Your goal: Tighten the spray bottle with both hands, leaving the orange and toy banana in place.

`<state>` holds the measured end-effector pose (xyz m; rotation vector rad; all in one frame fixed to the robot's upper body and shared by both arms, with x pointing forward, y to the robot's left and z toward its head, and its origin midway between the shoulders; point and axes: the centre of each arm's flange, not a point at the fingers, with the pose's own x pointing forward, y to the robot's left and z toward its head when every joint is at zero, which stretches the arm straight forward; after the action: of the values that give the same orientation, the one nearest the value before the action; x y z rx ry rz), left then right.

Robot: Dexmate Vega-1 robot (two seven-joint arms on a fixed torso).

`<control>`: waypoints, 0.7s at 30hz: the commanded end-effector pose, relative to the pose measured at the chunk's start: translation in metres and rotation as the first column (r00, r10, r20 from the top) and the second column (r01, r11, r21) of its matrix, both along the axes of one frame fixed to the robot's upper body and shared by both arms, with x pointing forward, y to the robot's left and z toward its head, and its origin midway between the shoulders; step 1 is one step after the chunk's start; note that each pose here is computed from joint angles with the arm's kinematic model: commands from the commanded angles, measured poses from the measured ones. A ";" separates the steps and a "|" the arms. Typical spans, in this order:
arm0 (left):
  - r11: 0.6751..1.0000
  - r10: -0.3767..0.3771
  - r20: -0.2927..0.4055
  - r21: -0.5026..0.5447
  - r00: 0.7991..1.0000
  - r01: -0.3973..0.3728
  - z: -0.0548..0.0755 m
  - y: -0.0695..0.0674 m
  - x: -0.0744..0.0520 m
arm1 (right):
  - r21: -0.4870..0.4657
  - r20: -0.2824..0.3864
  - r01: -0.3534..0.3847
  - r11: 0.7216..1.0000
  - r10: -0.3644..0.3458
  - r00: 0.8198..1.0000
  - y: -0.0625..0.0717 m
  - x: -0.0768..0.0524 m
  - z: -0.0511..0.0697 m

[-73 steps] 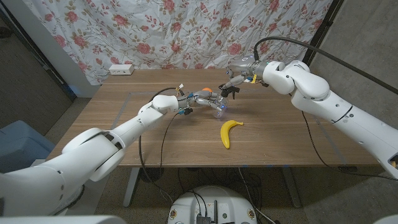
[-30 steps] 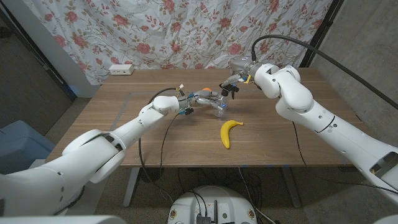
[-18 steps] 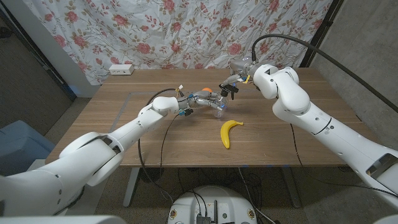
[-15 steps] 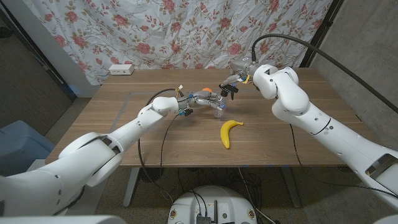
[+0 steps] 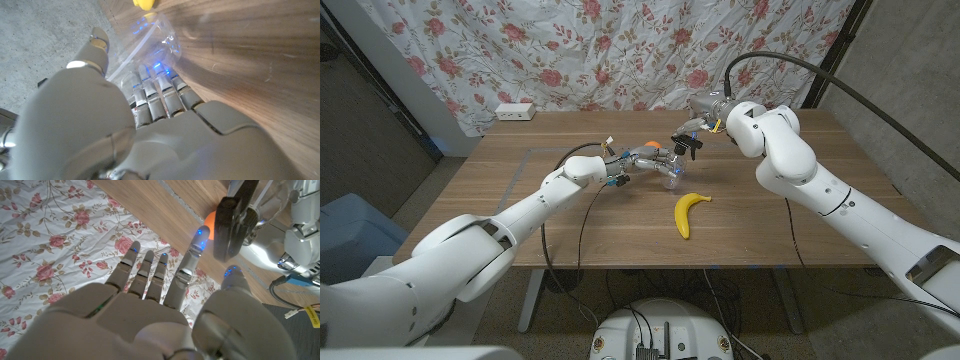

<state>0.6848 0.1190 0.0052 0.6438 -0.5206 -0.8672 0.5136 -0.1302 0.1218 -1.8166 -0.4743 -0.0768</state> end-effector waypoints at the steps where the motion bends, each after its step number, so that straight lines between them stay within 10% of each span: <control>1: 1.000 -0.004 -0.002 -0.001 1.000 0.004 -0.002 0.001 -0.002 | -0.034 -0.007 -0.019 0.999 0.018 1.000 -0.001 -0.006 0.012; 21: 1.000 0.004 0.003 -0.013 1.000 -0.003 -0.007 0.002 -0.010 | -0.129 -0.056 -0.078 0.989 0.071 0.996 -0.010 -0.016 0.024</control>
<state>0.6785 0.1203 0.0008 0.6381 -0.5260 -0.8672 0.5034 -0.1332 0.1380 -1.8828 -0.5073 0.0152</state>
